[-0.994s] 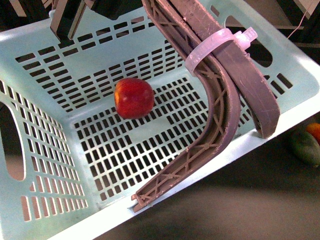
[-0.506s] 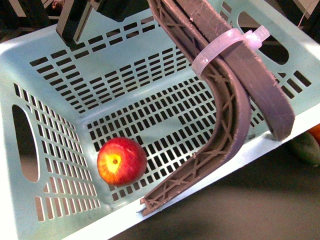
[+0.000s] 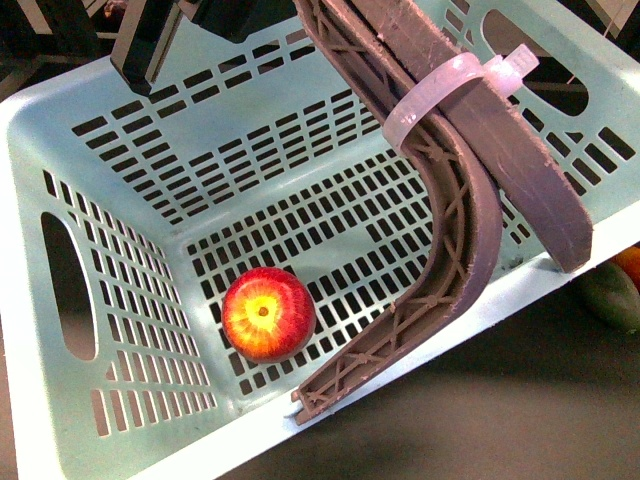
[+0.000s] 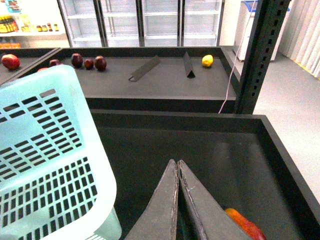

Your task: Pick apple with right arm and hold basket with left

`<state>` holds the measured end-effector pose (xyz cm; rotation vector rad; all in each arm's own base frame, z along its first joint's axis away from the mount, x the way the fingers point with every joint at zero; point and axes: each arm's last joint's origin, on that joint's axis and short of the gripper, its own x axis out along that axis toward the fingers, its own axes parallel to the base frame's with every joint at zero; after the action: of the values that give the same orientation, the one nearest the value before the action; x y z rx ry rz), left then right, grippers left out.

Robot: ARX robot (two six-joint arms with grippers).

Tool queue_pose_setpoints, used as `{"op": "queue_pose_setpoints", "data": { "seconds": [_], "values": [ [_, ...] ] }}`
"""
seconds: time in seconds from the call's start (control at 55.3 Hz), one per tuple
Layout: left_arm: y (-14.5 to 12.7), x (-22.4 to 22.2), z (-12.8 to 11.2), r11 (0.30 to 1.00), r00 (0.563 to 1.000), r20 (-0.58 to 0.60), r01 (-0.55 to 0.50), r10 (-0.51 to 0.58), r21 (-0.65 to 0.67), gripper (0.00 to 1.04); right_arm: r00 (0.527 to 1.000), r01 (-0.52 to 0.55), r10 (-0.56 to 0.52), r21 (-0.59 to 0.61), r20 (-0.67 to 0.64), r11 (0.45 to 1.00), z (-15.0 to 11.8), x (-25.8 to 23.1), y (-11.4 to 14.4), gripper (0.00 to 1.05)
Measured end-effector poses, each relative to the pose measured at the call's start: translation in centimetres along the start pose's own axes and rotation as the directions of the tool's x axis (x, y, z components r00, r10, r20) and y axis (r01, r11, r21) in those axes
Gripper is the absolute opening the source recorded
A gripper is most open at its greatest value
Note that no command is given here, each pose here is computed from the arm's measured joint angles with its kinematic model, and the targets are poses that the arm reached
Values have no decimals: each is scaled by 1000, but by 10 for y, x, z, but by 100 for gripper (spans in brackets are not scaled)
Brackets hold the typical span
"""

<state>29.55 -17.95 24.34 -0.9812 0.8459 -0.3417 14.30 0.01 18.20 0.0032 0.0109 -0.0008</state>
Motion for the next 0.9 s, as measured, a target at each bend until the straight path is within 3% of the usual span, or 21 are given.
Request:
{"op": "queue_pose_setpoints", "data": {
  "seconds": [0.904],
  "values": [
    [0,0,0,1000,1000,0,0,0,0,26,1000,-2,2,0,29,1000,-10,-28,0,2]
  ]
}}
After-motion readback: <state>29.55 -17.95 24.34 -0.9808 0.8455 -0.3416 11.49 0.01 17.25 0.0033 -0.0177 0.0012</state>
